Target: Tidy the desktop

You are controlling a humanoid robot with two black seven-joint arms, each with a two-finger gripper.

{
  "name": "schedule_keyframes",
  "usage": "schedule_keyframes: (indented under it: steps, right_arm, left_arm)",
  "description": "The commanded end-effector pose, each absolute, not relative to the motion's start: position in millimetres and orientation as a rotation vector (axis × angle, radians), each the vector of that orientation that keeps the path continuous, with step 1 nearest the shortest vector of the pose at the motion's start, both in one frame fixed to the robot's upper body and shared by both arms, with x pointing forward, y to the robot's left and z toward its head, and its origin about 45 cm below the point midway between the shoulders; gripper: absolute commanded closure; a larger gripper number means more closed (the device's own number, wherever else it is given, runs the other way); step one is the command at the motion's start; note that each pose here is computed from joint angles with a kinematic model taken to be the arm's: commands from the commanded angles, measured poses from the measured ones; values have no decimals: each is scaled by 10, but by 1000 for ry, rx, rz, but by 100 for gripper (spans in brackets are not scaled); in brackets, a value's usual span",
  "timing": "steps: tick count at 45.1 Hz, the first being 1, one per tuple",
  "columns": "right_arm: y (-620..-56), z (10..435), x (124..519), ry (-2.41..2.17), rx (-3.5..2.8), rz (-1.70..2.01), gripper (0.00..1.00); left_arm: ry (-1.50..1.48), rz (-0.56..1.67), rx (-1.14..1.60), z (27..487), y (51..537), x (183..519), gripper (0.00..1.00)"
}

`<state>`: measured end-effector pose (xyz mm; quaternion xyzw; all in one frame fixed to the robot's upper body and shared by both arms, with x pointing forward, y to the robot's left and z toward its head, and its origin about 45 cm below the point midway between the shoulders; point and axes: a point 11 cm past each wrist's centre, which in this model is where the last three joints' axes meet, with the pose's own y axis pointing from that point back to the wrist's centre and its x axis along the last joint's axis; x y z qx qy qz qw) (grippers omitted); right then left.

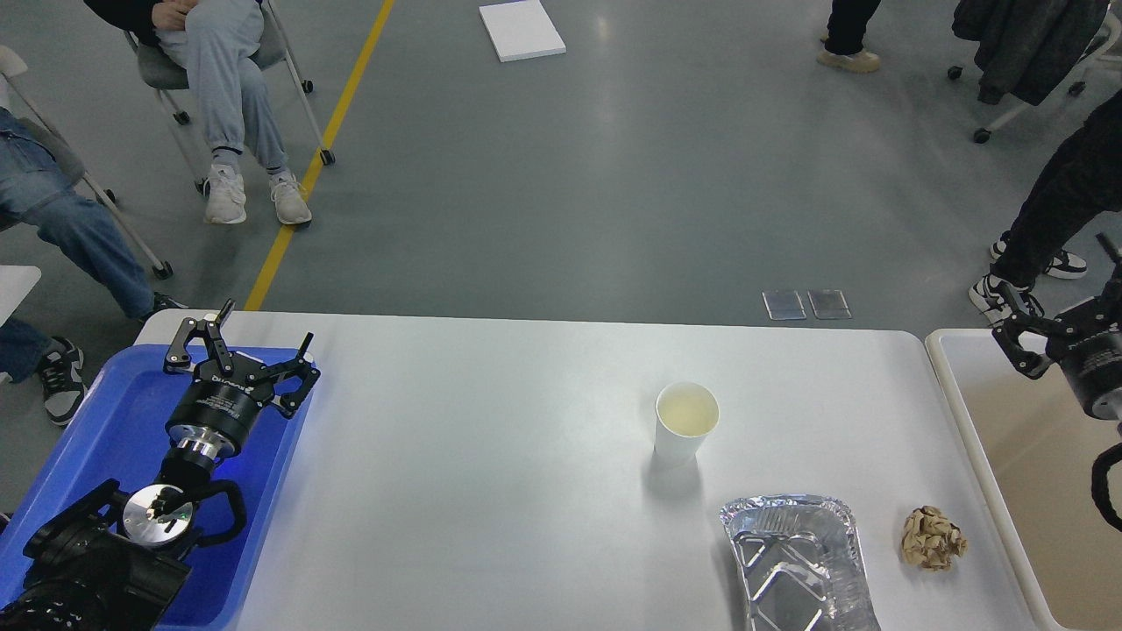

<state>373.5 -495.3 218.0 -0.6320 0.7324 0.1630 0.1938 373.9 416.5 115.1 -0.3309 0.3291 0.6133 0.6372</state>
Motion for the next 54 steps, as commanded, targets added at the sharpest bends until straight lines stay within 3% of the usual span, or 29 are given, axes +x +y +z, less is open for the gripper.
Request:
schedule_keyframes:
  steps: [1, 49, 54]
  right_arm:
    - [-5056, 2222, 3693, 2084, -1776, 436, 0]
    - [-5059, 2162, 3632, 2143, -1887, 461, 0]
    - [-5176, 2354, 3645, 2221, -2122, 418, 0]
  left_arm:
    - [751, 1400, -755, 1150, 4165, 3738, 0]
    - [751, 1399, -755, 1155, 4162, 3744, 0]
    - [752, 1399, -756, 1155, 4163, 3744, 0]
